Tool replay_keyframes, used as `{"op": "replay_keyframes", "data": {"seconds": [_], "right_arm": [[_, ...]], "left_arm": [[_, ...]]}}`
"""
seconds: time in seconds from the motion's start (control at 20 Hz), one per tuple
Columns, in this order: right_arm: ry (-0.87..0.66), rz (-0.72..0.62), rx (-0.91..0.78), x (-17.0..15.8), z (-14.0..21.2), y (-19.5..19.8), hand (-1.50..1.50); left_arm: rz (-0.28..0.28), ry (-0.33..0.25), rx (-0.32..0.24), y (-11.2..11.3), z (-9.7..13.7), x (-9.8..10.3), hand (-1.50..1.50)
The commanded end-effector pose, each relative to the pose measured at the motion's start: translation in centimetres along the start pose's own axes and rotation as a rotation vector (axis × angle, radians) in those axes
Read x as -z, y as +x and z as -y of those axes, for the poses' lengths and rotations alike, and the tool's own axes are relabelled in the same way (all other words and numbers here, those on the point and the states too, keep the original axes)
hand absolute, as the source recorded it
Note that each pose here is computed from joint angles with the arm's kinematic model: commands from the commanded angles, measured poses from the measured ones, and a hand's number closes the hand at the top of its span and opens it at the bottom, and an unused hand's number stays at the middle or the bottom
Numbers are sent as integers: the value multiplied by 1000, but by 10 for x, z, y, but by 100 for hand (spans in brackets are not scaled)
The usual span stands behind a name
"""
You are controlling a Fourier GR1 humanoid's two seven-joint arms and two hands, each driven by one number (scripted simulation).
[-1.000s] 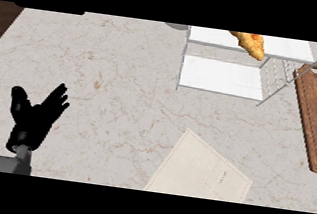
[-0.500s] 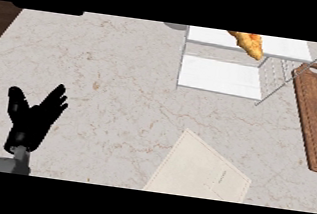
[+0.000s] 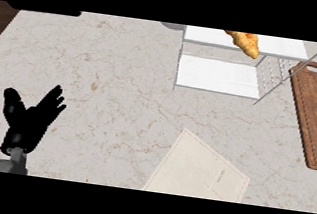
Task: Pick the croissant from the placemat and place it in the tiered shelf
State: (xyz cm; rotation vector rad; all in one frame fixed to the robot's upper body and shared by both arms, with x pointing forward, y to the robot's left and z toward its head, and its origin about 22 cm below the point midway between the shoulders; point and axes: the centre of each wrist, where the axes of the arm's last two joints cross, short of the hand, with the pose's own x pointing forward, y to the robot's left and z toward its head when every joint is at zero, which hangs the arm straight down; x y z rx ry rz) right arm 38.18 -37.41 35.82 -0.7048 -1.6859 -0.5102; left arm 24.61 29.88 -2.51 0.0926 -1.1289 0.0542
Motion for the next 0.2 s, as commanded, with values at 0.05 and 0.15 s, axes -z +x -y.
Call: {"op": "replay_keyframes", "data": {"seconds": [0.05,0.15], "right_arm": [[35,-14,-18,9,62,-4,-150],[42,27,10,6,70,-4,-150]], "left_arm": [[-31,-23,11,-12,3,-10,0],[-15,12,9,-1,3,4,0]]}}
